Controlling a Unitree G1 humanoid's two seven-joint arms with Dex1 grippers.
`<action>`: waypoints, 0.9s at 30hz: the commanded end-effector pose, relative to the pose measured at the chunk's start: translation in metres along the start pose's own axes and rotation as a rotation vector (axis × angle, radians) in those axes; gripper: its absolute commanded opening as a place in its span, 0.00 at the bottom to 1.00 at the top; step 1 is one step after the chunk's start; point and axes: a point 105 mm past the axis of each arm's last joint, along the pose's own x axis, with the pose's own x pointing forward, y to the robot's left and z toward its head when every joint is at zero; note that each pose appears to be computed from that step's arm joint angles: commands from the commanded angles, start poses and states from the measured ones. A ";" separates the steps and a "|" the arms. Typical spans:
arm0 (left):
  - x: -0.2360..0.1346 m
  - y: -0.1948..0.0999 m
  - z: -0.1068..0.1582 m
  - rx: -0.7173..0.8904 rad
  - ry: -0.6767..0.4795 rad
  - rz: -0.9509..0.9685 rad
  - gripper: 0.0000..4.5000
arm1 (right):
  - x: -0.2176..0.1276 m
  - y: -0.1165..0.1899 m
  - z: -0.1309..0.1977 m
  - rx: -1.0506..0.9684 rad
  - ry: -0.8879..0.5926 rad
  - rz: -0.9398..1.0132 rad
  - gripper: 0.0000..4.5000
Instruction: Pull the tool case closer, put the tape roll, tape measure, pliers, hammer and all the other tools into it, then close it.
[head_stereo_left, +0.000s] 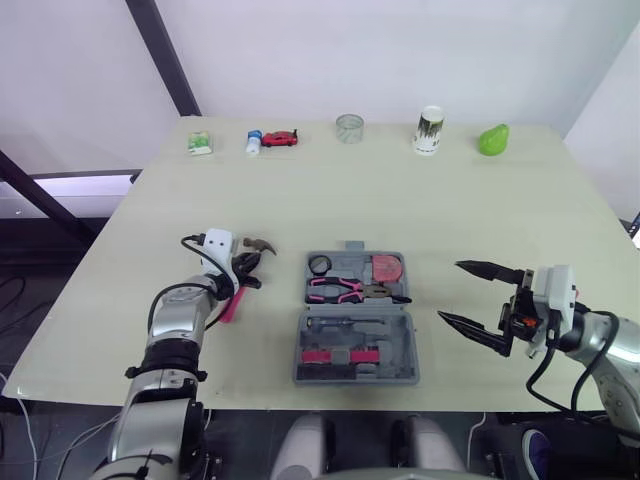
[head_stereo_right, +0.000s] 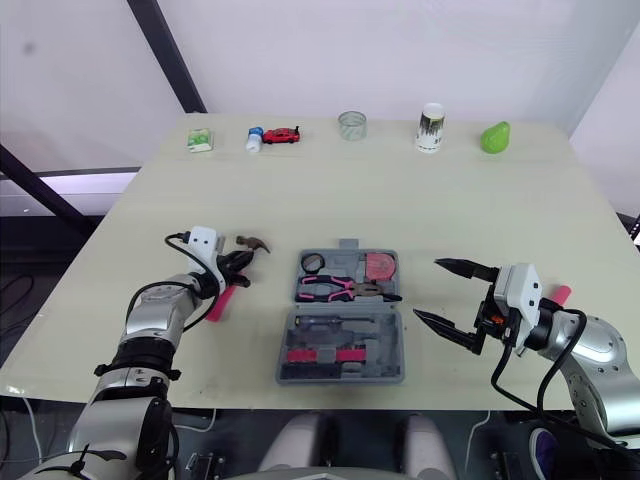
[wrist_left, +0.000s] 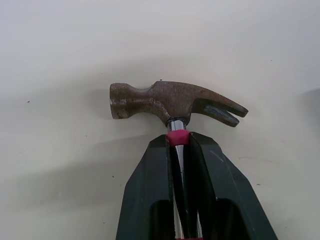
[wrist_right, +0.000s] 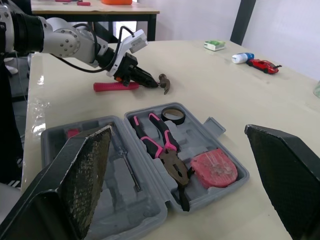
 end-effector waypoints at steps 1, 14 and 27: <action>-0.001 -0.003 0.007 0.026 -0.029 -0.013 0.01 | 0.002 0.002 0.011 -0.032 -0.027 0.006 1.00; -0.049 -0.021 0.057 0.227 -0.199 -0.278 0.01 | -0.003 0.002 0.010 -0.020 -0.020 0.001 1.00; -0.076 -0.093 0.075 0.451 0.044 -0.819 0.01 | -0.011 0.000 0.004 -0.030 -0.007 -0.015 1.00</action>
